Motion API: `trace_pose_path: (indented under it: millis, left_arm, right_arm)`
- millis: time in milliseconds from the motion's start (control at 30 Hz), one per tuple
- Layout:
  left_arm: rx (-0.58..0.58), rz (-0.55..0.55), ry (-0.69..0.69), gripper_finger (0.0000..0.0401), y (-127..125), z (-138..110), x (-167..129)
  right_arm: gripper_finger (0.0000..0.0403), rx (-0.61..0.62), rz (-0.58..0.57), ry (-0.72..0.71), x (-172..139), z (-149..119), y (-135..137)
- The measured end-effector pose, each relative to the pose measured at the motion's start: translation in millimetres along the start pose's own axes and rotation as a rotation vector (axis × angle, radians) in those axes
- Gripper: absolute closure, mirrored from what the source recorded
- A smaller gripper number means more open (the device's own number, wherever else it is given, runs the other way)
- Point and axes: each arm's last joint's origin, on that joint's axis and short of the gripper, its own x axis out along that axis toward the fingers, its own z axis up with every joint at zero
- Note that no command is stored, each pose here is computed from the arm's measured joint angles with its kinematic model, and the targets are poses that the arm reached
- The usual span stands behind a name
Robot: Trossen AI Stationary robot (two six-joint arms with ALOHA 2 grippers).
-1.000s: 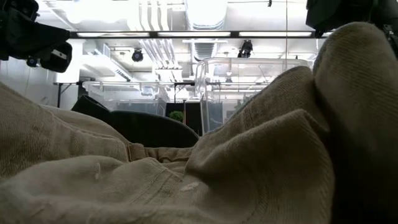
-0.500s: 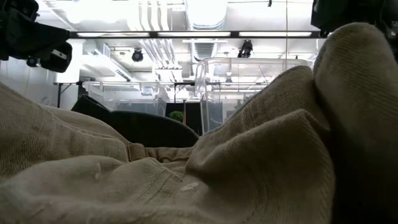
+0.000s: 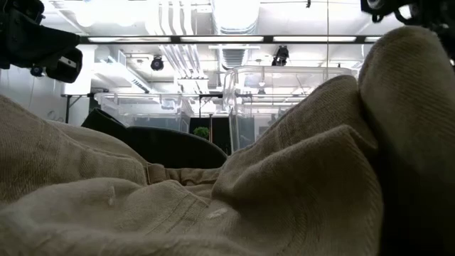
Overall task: Pick & Place hat
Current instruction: Put the bottom dark gray cap into the right transparent bin
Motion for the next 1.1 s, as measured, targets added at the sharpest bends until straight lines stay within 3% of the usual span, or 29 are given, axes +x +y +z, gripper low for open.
trace_pose_path:
  millis: [467,833,1100]
  left_arm:
    - [0.0,0.0,0.0,0.0401,0.0,0.0,0.0]
    - [0.0,0.0,0.0,0.0401,0.0,0.0,0.0]
    - [0.0,0.0,0.0,0.0401,0.0,0.0,0.0]
  right_arm:
    - [0.0394,0.454,-0.073,-0.067,-15.0,-37.3,-13.4]
    - [0.0394,0.781,-0.146,-0.253,-32.6,-76.1,-29.4]
    - [0.0394,0.916,-0.134,-0.402,-42.3,-101.1,-39.5]
